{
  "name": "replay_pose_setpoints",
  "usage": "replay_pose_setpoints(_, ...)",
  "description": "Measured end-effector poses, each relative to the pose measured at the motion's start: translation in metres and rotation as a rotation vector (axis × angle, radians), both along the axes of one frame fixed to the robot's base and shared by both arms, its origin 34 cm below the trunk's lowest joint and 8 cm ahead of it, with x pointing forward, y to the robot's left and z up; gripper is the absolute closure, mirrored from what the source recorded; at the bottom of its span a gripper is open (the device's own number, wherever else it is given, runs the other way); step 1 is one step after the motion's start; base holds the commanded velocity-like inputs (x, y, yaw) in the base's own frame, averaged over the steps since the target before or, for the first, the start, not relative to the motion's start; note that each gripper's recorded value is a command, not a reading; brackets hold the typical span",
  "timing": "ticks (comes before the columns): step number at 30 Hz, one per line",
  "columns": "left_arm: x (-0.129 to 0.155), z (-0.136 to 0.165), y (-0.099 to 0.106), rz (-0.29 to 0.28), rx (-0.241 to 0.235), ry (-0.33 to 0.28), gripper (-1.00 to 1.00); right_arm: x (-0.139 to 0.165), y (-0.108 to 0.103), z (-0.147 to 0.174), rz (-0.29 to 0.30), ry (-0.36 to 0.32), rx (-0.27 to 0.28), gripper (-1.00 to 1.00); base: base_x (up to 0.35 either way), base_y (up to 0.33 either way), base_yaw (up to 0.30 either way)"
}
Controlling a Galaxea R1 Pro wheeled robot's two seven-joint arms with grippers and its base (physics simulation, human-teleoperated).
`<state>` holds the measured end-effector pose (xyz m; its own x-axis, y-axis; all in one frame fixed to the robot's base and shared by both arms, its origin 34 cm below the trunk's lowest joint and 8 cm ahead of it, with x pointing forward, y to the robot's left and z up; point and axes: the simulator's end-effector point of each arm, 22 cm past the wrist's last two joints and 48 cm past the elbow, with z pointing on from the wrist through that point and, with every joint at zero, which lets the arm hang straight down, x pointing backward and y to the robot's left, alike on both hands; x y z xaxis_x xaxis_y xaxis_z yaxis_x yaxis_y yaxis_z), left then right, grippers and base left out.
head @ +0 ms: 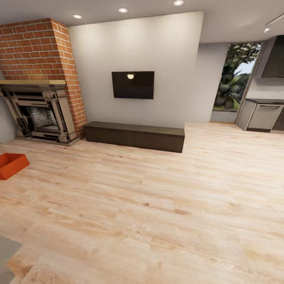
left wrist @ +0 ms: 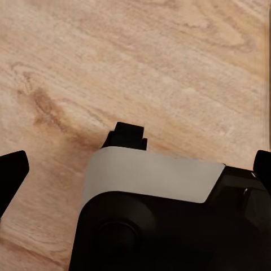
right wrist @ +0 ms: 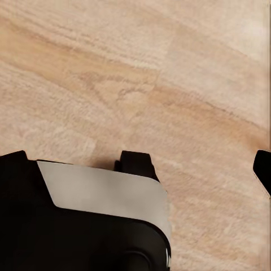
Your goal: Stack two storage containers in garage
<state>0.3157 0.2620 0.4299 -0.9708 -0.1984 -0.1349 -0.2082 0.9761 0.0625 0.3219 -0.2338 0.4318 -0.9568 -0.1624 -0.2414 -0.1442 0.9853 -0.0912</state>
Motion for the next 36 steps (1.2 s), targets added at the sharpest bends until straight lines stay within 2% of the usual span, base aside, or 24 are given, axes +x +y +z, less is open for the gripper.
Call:
replay_pose_setpoints(22,-0.0001,0.0,0.0,0.0,0.0,0.0,-1.0,0.0001,0.0004,0.0001,0.0,-0.001,0.0,-1.0,0.322,0.0,0.006)
replay_pose_setpoints(36,0.0003,0.0,-0.0001,0.0,0.0,-0.001,-1.0,0.0008,-0.0024,0.0002,-0.001,-0.003,-0.003,-1.0,0.322,0.0,0.254)
